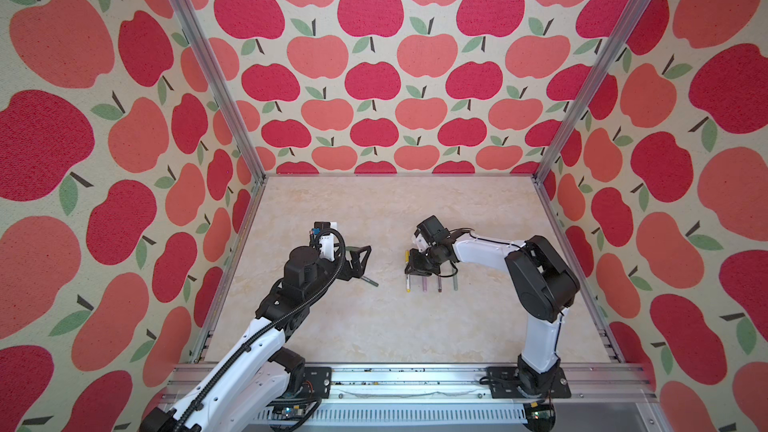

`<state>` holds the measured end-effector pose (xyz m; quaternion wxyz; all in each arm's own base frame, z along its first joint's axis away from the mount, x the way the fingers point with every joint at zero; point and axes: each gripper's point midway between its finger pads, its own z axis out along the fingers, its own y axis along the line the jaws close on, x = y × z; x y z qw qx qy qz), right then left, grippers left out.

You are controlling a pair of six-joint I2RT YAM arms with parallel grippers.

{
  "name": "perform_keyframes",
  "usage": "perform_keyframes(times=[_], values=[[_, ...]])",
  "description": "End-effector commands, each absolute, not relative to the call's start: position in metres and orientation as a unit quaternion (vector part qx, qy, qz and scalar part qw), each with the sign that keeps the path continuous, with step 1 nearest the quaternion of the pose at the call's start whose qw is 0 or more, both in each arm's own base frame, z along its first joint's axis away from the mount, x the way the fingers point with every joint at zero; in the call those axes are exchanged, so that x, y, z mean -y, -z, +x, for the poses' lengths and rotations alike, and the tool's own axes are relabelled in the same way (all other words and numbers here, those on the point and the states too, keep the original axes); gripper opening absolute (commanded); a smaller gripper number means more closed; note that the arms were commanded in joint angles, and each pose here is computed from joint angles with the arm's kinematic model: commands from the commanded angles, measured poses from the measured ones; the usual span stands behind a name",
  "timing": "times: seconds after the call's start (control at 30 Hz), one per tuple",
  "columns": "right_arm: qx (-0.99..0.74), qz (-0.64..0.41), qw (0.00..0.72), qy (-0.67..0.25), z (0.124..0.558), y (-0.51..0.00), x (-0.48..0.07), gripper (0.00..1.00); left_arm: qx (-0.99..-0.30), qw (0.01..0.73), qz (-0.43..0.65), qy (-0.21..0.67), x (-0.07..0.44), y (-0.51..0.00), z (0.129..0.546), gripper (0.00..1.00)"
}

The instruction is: Insert the pens into the pen caps

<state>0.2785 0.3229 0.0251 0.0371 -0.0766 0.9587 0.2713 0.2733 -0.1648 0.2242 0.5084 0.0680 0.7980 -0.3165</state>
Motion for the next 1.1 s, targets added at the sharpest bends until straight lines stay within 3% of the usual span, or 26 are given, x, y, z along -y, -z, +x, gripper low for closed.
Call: perform_keyframes(times=[0.0,0.27,0.47,0.73,1.07], values=[[-0.968,-0.073,0.03,-0.239,0.278,-0.014,-0.31,0.23,-0.792,0.515,0.065,0.32,0.163,-0.233,0.273,0.99],[-0.966,-0.081,0.061,-0.238,0.283,-0.041,-0.307,0.27,-0.79,0.52,0.065,0.318,0.161,-0.237,0.272,0.99],[-0.959,-0.12,0.124,-0.226,0.289,-0.085,-0.308,0.34,-0.793,0.525,0.046,0.304,0.15,-0.24,0.275,0.99],[-0.92,-0.259,0.196,-0.221,0.279,-0.126,-0.348,0.41,-0.797,0.527,0.0,0.295,0.13,-0.241,0.277,0.99],[-0.866,-0.424,0.196,-0.18,0.254,-0.11,-0.425,0.48,-0.855,0.47,-0.129,0.181,0.071,-0.202,0.266,0.99]])
